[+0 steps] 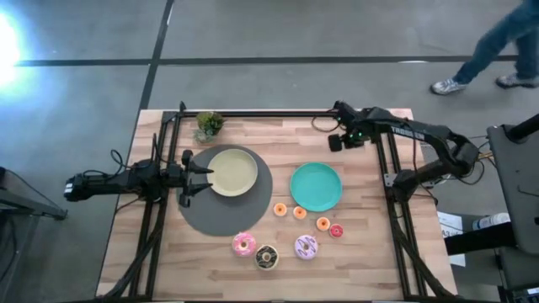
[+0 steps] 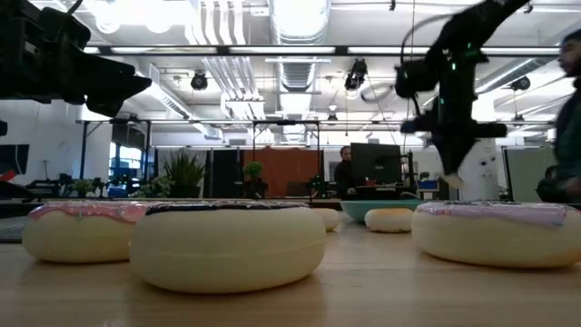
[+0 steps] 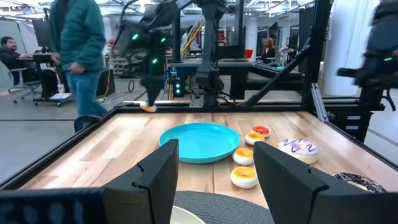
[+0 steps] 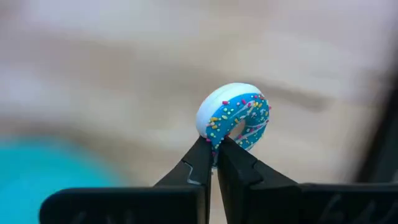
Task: Pick & Place donuts
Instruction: Put the small blue donut on the light blue plate
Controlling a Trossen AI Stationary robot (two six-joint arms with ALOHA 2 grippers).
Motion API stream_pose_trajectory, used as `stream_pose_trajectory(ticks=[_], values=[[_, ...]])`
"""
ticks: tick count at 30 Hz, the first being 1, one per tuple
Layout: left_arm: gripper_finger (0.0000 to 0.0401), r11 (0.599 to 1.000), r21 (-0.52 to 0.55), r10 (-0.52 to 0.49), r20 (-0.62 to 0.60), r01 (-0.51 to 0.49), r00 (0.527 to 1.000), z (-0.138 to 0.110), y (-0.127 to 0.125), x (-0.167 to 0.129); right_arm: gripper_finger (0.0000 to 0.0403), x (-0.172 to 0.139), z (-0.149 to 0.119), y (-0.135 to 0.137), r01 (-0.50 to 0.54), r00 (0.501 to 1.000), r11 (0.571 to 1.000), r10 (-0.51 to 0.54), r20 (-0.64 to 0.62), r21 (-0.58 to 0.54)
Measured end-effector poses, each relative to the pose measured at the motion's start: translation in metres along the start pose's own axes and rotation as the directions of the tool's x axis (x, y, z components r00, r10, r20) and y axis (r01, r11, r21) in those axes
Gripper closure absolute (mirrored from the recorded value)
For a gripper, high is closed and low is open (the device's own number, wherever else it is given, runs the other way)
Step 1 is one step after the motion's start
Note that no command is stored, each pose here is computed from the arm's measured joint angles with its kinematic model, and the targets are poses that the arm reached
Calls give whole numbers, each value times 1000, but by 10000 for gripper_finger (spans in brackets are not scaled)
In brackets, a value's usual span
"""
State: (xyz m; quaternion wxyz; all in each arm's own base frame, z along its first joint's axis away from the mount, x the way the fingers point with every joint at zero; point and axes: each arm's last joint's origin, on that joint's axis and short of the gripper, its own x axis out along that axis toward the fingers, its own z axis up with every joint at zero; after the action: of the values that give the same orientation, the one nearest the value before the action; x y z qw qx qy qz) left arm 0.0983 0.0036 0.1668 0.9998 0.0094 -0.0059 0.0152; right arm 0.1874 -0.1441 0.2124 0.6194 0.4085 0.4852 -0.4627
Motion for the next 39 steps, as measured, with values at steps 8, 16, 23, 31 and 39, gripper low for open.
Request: stream_pose_trajectory(ticks=[8, 16, 23, 31, 39], values=[[218, 1000, 0, 0, 0, 0, 1000, 0, 0, 0, 394, -8, -47, 72, -85, 992, 990, 74, -102, -115], [218, 1000, 0, 0, 0, 0, 1000, 0, 0, 0, 391, -1, -50, 126, -31, 985, 995, 14, -173, -96], [218, 1000, 0, 0, 0, 0, 1000, 0, 0, 0, 390, 30, -41, 158, -14, 970, 987, -25, -244, -158], [218, 1000, 0, 0, 0, 0, 1000, 0, 0, 0, 372, 50, -39, 174, 36, 964, 974, -92, -248, -221], [218, 1000, 0, 0, 0, 0, 1000, 0, 0, 0, 272, 25, -41, 184, 1, 982, 968, -49, -184, -252]])
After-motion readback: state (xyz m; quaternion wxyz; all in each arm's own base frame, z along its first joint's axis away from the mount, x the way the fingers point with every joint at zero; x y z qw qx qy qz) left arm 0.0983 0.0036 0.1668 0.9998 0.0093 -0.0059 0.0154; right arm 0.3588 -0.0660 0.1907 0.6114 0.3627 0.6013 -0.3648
